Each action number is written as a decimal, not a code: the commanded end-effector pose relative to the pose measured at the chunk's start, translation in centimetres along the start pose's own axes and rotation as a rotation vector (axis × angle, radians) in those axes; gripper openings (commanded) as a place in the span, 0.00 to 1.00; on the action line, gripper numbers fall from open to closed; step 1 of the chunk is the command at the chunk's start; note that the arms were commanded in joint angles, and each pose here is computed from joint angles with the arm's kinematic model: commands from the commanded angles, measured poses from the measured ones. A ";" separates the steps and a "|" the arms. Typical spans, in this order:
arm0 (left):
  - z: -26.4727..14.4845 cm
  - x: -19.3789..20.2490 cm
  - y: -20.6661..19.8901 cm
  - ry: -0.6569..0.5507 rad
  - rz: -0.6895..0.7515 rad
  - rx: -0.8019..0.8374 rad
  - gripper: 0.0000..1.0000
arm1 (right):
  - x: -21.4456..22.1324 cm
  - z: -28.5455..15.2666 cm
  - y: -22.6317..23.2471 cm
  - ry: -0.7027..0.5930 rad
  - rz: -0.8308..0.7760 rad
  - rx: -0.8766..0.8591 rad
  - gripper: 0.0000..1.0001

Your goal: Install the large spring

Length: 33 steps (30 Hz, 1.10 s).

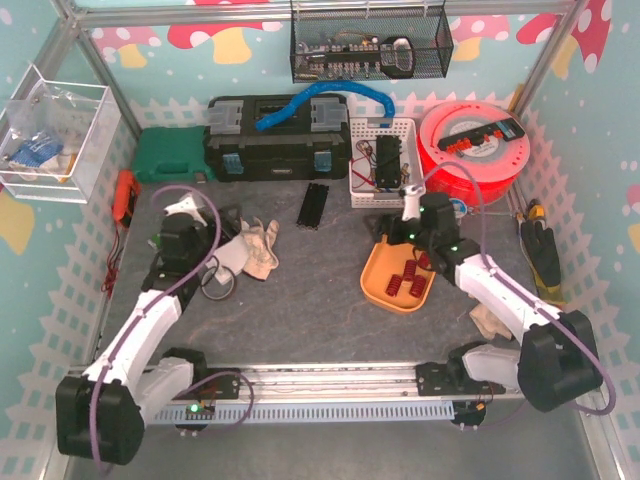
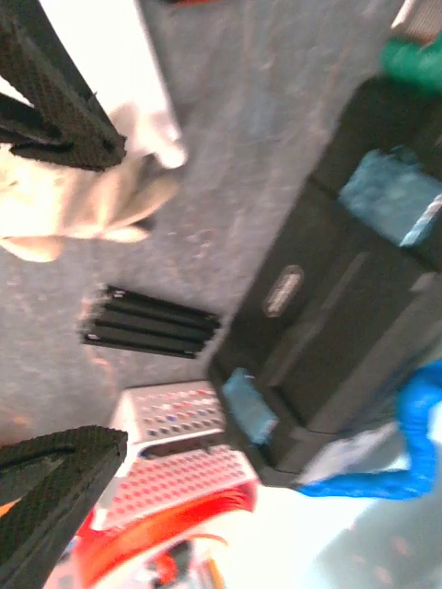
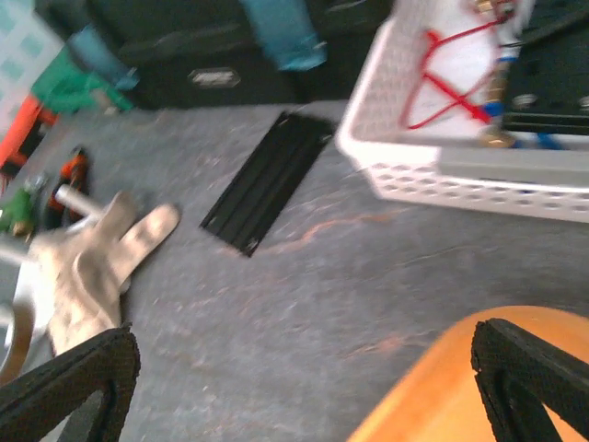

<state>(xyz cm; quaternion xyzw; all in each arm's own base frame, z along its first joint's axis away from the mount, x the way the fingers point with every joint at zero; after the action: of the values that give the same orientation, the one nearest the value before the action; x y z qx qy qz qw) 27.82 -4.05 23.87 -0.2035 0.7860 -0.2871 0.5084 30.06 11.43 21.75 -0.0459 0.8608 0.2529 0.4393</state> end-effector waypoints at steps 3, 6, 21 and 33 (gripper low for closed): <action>1.8 4.9 -0.2 0.174 0.157 -0.138 0.66 | 2.7 0.9 3.5 0.030 -0.201 0.026 0.98; 3.0 6.5 -0.1 0.237 0.210 -0.193 0.58 | 3.8 0.9 5.3 -0.007 -0.282 0.006 0.98; 5.9 8.0 0.8 0.269 0.239 -0.250 0.54 | 5.9 1.0 6.1 -0.116 -0.347 0.057 0.99; 7.2 8.8 1.8 0.287 0.249 -0.303 0.61 | 5.6 0.7 5.9 -0.124 -0.357 0.091 0.99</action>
<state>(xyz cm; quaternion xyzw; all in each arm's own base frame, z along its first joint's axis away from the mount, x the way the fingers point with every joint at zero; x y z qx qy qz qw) 29.84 -9.66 13.41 -0.1331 0.9120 -0.1302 0.3655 25.61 17.87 18.76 -0.1644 0.8292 0.1409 0.5153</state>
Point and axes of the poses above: each gripper's point midway between its finger pads, its own z axis out along the fingers, its own y axis along the line the jaws close on, x = y × z, the point moved 7 cm from there along -z, back along the fingers, and after that the axes turned 1 degree about -z, right-handed, at the moved point
